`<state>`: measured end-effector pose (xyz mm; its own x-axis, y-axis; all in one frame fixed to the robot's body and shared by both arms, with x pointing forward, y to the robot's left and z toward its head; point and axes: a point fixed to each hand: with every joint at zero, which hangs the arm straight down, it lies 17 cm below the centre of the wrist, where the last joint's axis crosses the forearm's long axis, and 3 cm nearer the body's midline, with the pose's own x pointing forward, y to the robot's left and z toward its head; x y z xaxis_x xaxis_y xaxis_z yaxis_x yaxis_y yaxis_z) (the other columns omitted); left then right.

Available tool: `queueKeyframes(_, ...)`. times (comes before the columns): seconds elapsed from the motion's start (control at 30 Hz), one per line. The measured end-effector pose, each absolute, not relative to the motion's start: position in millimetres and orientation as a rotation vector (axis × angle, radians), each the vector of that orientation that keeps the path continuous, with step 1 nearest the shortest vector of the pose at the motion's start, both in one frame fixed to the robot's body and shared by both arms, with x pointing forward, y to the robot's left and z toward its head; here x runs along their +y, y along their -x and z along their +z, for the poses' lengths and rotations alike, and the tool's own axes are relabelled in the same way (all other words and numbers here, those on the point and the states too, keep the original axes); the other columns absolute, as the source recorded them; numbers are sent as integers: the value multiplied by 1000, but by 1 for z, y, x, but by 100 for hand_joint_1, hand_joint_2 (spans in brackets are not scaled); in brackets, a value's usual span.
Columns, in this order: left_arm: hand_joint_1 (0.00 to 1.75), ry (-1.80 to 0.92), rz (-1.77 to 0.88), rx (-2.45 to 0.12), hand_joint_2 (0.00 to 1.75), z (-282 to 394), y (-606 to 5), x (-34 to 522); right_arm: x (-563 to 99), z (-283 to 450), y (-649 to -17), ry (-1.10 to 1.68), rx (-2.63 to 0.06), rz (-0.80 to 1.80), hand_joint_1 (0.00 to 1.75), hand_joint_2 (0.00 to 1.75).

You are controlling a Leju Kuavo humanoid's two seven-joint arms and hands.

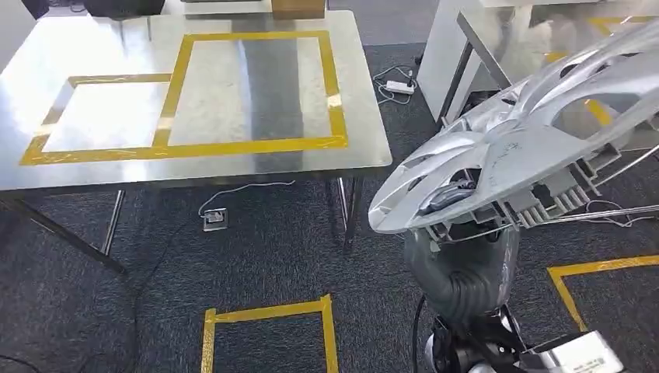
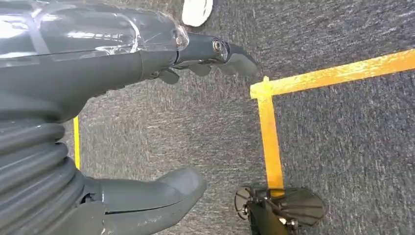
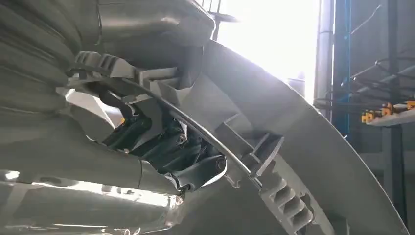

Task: Take the parts from the cabinet and place them on the table.

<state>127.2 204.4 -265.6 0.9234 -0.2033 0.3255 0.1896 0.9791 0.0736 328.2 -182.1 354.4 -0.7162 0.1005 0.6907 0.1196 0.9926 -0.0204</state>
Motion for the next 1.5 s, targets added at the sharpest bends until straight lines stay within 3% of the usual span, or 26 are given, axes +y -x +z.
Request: queueKeyframes(1.5,0,-37,-202,-329,175,-267,-123,206,-180,350,-330,153,-2367,-27,175,175)
